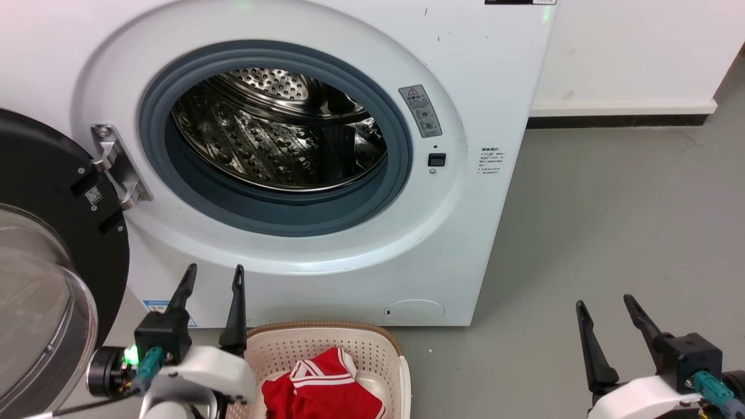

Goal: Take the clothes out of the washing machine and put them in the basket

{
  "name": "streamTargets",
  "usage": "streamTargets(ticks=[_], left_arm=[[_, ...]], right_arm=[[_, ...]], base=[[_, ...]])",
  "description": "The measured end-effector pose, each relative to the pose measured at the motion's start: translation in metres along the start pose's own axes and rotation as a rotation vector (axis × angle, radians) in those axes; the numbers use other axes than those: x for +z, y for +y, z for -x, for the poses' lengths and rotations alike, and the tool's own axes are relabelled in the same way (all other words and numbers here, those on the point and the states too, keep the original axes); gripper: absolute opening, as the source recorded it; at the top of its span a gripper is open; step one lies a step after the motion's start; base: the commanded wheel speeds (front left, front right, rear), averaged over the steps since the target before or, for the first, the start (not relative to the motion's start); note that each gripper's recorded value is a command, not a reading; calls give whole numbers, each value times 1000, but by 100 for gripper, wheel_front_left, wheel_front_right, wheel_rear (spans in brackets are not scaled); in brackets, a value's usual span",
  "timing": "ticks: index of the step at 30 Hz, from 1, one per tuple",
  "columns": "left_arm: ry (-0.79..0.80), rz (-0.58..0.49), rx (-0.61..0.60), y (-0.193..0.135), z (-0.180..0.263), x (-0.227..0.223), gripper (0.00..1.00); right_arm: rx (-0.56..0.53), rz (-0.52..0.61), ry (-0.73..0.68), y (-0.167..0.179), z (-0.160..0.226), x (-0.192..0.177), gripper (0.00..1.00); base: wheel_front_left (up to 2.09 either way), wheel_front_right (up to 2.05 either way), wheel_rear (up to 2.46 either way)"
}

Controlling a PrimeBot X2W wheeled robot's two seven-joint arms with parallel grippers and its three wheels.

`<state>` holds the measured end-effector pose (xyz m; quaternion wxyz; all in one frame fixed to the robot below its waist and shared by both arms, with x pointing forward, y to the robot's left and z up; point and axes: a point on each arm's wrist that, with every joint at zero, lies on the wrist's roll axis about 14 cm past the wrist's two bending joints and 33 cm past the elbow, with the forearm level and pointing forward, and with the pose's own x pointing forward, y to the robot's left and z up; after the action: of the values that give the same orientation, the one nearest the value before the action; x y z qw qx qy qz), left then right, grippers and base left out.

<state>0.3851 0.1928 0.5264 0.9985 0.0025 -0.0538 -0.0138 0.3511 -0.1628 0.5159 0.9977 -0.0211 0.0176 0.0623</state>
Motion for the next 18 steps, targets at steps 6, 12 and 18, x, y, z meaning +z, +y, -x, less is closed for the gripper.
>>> streamTargets(ticks=[6, 12, 18], left_arm=[[38, -18, -11, -5, 19, -3, 100], [60, -25, -24, -8, 21, -6, 100], [66, -29, -29, -9, 18, -7, 100]], right_arm=[[-3, -8, 5, 0, 10, -2, 100], [-9, -11, 12, -2, 11, -4, 100], [-17, -15, 16, -4, 13, -5, 100]], base=[[0, 0, 0], [0, 0, 0], [0, 0, 0]])
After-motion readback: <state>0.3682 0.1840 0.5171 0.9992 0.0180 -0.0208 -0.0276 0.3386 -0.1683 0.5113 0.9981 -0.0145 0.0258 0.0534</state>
